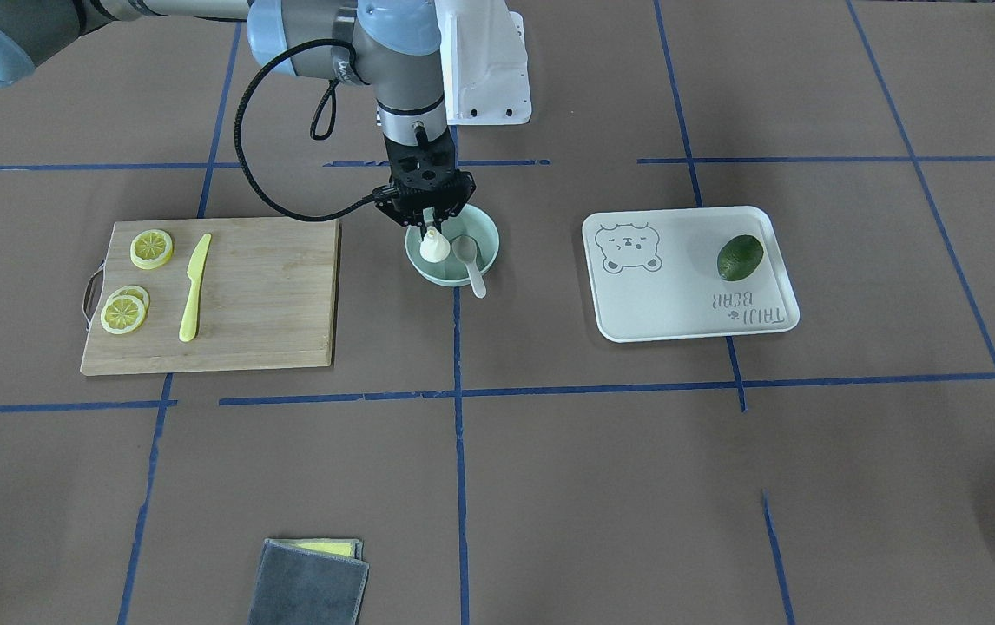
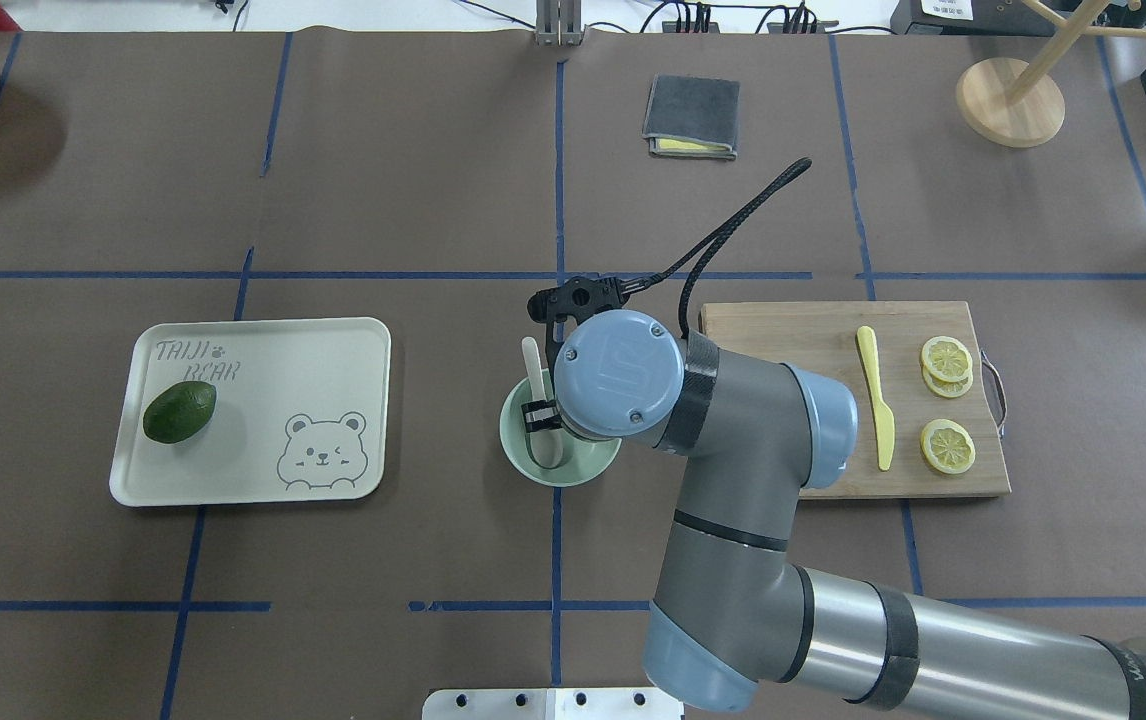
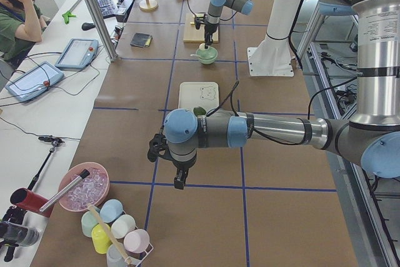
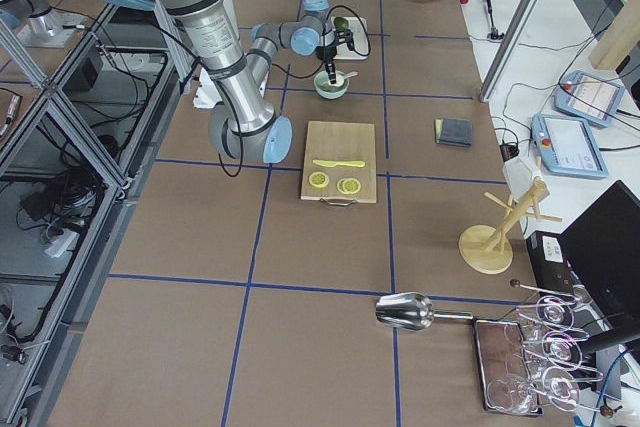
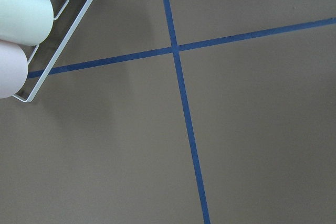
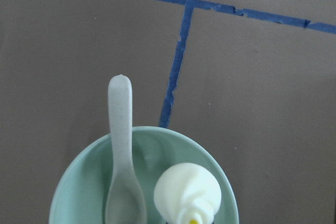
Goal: Put spoon and bun in bowl
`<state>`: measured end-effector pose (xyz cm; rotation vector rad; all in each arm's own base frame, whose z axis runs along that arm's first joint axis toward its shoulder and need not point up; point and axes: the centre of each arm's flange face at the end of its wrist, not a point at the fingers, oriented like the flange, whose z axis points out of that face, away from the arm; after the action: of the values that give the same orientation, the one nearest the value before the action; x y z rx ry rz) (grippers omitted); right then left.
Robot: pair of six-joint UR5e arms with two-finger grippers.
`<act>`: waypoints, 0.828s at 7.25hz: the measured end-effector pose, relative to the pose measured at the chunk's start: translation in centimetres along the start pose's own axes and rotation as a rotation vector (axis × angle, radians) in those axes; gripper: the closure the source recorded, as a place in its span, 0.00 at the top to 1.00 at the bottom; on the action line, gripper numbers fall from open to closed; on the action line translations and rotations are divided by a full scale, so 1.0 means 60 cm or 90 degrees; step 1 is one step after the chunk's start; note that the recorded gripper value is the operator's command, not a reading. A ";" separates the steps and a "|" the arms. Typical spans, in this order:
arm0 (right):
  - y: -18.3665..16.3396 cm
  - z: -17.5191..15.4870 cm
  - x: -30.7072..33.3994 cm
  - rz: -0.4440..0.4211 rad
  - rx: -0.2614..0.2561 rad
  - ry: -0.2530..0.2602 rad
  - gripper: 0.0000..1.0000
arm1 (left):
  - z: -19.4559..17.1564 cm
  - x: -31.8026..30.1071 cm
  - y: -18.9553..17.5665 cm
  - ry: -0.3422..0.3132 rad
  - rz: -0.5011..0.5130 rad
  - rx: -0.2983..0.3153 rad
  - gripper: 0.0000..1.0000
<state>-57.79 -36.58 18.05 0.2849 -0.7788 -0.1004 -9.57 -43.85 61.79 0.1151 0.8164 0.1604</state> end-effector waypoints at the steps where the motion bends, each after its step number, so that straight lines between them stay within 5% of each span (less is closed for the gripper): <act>1: 0.003 0.002 -0.005 -0.001 0.003 0.002 1.00 | 0.000 0.000 0.000 0.000 0.000 0.000 1.00; 6: -0.047 -0.042 0.043 0.004 0.006 0.006 1.00 | -0.001 0.001 0.000 0.000 0.002 0.001 1.00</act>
<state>-54.13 -39.25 17.25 0.2916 -0.7709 -0.0894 -9.57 -43.84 61.74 0.1170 0.8158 0.1623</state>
